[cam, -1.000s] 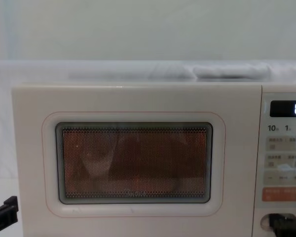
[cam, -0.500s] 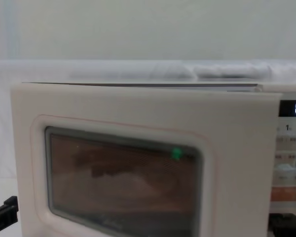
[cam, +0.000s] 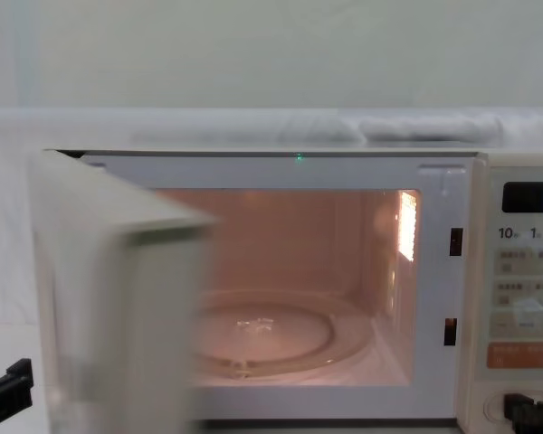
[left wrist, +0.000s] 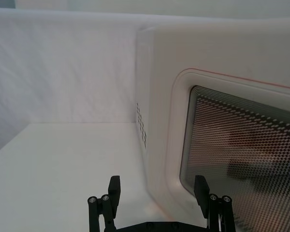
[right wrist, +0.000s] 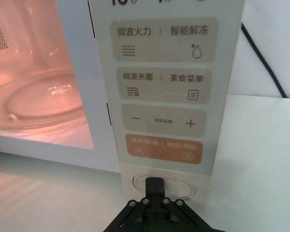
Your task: Press the button to open the microwave door with one hand; close the microwave door with the other hand.
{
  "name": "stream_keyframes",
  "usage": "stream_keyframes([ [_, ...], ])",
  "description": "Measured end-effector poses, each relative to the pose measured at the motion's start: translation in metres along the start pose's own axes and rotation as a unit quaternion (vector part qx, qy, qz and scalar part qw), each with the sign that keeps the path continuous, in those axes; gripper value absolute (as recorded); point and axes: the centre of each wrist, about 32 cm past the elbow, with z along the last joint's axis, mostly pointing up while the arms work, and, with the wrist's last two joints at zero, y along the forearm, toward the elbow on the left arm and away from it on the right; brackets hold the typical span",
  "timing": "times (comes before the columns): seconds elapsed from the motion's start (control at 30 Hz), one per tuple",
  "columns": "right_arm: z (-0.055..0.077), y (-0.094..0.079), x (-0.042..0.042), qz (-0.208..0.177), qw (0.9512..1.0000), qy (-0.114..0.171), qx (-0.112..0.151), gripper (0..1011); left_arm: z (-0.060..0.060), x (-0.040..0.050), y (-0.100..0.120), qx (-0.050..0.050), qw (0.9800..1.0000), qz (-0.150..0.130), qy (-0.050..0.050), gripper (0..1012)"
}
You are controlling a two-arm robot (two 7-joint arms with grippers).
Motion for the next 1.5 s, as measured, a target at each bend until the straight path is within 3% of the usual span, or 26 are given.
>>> stream_keyframes([
  [0.93,0.003,-0.012,-0.0007,-0.002,1.0,0.0,0.001,0,0.0,0.0,0.0,0.0,1.0,0.0,0.0,1001],
  [1.5,0.037,-0.04,-0.0085,0.008,0.9991,-0.018,0.037,0,0.0,0.0,0.0,0.0,1.0,0.0,0.0,1001],
])
